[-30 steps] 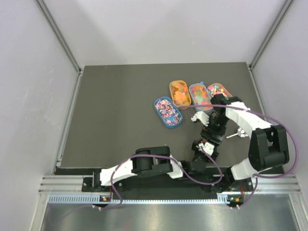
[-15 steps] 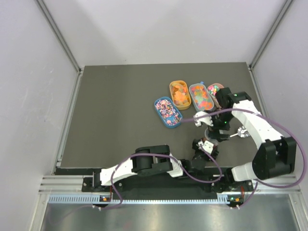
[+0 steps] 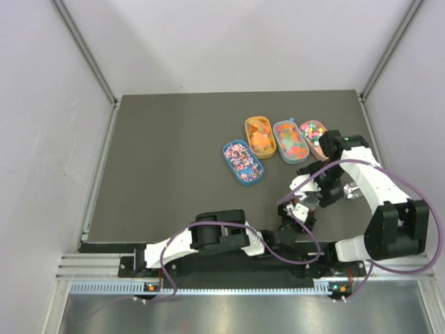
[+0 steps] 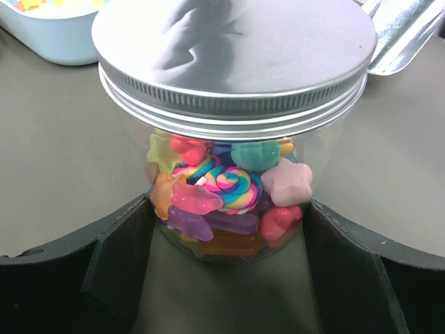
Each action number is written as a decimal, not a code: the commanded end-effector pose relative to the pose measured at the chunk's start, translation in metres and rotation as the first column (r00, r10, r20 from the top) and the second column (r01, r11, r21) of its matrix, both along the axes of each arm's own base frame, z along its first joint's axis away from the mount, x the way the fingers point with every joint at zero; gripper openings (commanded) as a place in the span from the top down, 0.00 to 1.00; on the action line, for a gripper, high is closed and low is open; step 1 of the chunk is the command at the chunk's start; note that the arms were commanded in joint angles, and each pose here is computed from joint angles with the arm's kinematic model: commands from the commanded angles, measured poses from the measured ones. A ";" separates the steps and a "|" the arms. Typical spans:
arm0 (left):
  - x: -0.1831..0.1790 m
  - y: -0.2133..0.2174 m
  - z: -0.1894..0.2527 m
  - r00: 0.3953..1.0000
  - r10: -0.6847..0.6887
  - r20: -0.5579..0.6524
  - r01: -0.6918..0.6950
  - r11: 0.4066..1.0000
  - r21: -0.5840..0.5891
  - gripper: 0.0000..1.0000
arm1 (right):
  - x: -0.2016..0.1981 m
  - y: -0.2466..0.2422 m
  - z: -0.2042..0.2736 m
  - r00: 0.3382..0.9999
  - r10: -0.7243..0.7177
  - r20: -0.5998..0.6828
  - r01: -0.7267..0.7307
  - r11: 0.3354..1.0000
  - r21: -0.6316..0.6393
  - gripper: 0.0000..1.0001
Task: Pack the candies
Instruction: Screw the bottle lid onto the packing bottle.
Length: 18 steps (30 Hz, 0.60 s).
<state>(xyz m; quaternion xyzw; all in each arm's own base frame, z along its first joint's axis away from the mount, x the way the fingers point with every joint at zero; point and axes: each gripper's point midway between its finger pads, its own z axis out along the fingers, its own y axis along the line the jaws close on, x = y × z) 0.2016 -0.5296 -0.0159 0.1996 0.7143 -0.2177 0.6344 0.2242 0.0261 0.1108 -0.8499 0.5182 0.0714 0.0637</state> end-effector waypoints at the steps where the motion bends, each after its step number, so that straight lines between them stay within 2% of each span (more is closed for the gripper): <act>1: -0.087 0.373 -0.289 0.869 0.388 -0.307 0.229 0.235 0.945 1.00 | -0.015 0.005 0.008 0.991 0.089 -0.097 -0.084 0.995 0.047 0.01; 6: -0.088 0.373 -0.289 0.869 0.386 -0.310 0.233 0.235 0.944 1.00 | -0.008 0.014 0.009 0.989 0.110 -0.098 -0.100 0.990 0.098 0.00; 18: -0.087 0.372 -0.289 0.869 0.384 -0.312 0.236 0.232 0.943 1.00 | -0.011 0.024 0.007 0.973 0.215 -0.084 -0.204 0.971 0.127 0.00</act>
